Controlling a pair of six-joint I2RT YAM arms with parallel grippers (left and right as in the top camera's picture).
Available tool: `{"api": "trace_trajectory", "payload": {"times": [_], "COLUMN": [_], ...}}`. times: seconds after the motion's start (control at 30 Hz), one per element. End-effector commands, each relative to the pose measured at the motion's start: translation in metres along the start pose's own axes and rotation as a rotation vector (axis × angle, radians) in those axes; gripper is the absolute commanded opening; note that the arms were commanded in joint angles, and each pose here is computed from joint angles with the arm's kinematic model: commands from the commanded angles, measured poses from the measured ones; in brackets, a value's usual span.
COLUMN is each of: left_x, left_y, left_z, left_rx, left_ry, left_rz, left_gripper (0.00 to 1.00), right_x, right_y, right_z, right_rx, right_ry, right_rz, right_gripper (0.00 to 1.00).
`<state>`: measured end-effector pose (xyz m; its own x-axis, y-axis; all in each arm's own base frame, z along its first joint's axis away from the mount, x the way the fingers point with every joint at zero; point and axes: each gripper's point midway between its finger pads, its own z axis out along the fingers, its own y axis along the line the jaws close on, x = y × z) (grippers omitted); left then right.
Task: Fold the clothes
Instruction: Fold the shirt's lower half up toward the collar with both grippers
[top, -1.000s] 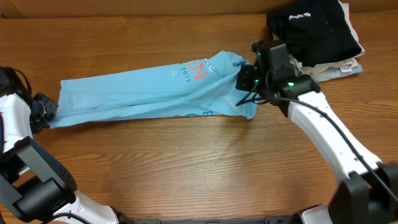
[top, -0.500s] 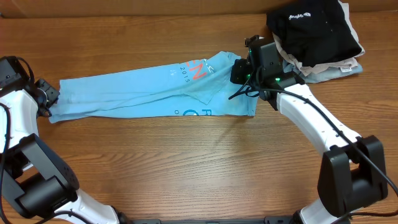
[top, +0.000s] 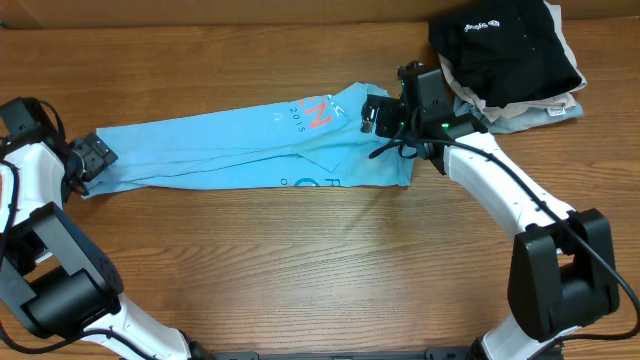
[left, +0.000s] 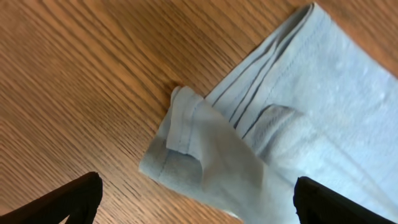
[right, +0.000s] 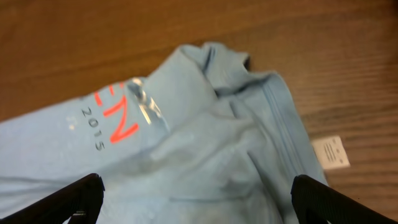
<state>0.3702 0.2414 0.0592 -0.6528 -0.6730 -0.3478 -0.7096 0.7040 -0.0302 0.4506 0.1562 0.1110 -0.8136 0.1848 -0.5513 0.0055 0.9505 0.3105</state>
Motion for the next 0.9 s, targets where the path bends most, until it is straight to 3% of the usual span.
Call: {"api": "trace_trajectory", "payload": {"times": [0.0, 0.27, 0.43, 0.57, 0.63, 0.67, 0.7, 0.73, 0.8, 0.87], "left_x": [-0.004, 0.0, 0.008, 0.007, 0.008, 0.009, 0.01, 0.012, 0.013, 0.013], "left_y": [-0.004, -0.017, -0.032, -0.032, -0.032, -0.032, -0.032, -0.034, -0.039, -0.041], "left_z": [0.004, 0.051, 0.069, 0.07, 0.07, 0.07, 0.07, 0.069, 0.068, 0.067], "left_rx": [0.021, 0.077, 0.159, 0.16, 0.16, 0.16, 0.165, 0.179, 0.206, 0.216], "left_ry": [-0.002, 0.021, 0.043, 0.036, 0.04, 0.045, 0.052, 0.057, 0.062, 0.066], "left_rz": [0.101, 0.207, 0.252, 0.252, 0.252, 0.251, 0.251, 0.246, 0.229, 0.208], "left_gripper": [1.0, 1.0, 0.99, 0.92, 0.79, 0.63, 0.34, 0.18, 0.04, 0.04], "right_x": [-0.013, 0.025, 0.028, 0.028, 0.028, 0.028, 0.028, 0.028, 0.028, 0.028], "right_y": [0.018, 0.006, 0.005, 0.005, 0.005, 0.005, 0.005, 0.005, 0.004, 0.004], "right_z": [-0.028, -0.031, -0.031, -0.031, -0.031, -0.031, -0.031, -0.031, -0.031, -0.031], "right_rx": [-0.084, -0.046, -0.042, -0.042, -0.042, -0.042, -0.042, -0.042, -0.042, -0.042], "right_ry": [-0.018, 0.142, 0.152, 0.151, 0.152, 0.152, 0.152, 0.152, 0.152, 0.152], "right_rz": [-0.051, -0.07, -0.068, -0.068, -0.068, -0.068, -0.068, -0.068, -0.068, -0.072], "right_gripper": [1.0, 1.0, 1.0, 1.0, 1.0, 1.0, 0.99, 0.98, 0.94, 0.87]}}
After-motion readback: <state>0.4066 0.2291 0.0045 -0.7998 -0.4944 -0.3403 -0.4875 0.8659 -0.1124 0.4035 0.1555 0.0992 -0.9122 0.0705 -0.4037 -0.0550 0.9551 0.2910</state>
